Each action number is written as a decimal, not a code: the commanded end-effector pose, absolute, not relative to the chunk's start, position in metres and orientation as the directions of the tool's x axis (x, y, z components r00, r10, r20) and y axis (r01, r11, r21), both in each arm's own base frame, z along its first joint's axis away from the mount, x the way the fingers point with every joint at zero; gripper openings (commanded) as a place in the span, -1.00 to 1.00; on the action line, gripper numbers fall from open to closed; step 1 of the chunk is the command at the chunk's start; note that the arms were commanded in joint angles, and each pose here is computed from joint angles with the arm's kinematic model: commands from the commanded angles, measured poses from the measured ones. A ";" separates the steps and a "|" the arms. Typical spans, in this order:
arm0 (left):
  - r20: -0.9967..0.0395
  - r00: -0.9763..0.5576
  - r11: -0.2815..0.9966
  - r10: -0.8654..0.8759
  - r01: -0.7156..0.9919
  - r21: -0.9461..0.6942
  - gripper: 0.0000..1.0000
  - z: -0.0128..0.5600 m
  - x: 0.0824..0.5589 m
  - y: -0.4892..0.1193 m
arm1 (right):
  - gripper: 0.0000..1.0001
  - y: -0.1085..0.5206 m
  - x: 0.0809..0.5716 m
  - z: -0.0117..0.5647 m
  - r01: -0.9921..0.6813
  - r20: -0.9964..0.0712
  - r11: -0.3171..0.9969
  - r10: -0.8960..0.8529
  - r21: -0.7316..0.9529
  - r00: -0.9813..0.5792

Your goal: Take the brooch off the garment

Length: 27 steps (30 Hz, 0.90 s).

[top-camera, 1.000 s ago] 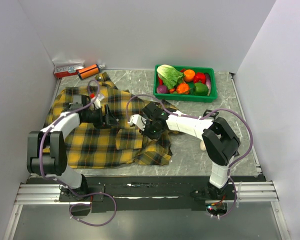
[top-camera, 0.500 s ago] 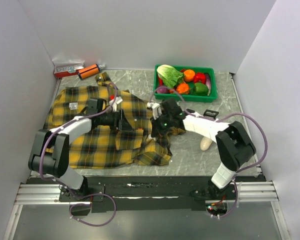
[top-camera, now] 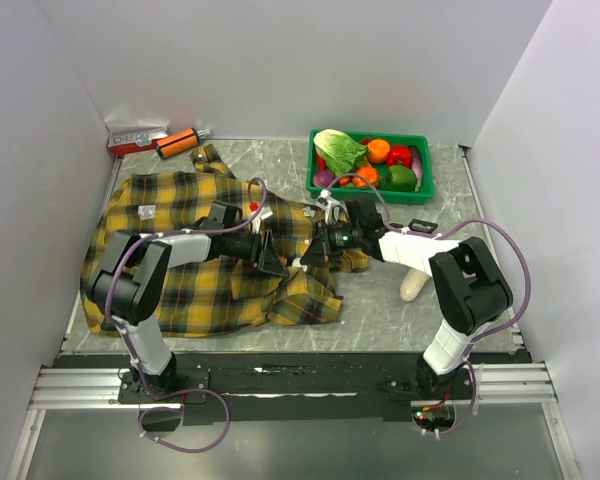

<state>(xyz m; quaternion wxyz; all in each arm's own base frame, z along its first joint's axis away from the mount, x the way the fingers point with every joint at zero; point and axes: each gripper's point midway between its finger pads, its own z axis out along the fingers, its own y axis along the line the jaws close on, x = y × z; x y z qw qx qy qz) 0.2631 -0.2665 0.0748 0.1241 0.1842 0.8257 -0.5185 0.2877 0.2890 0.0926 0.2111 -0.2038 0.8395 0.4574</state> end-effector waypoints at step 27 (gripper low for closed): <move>-0.483 -0.819 0.126 0.311 0.539 -0.833 -0.06 0.094 0.266 -0.297 | -1.00 0.295 0.279 0.109 -0.580 -0.563 0.345 -0.158 0.738 -0.811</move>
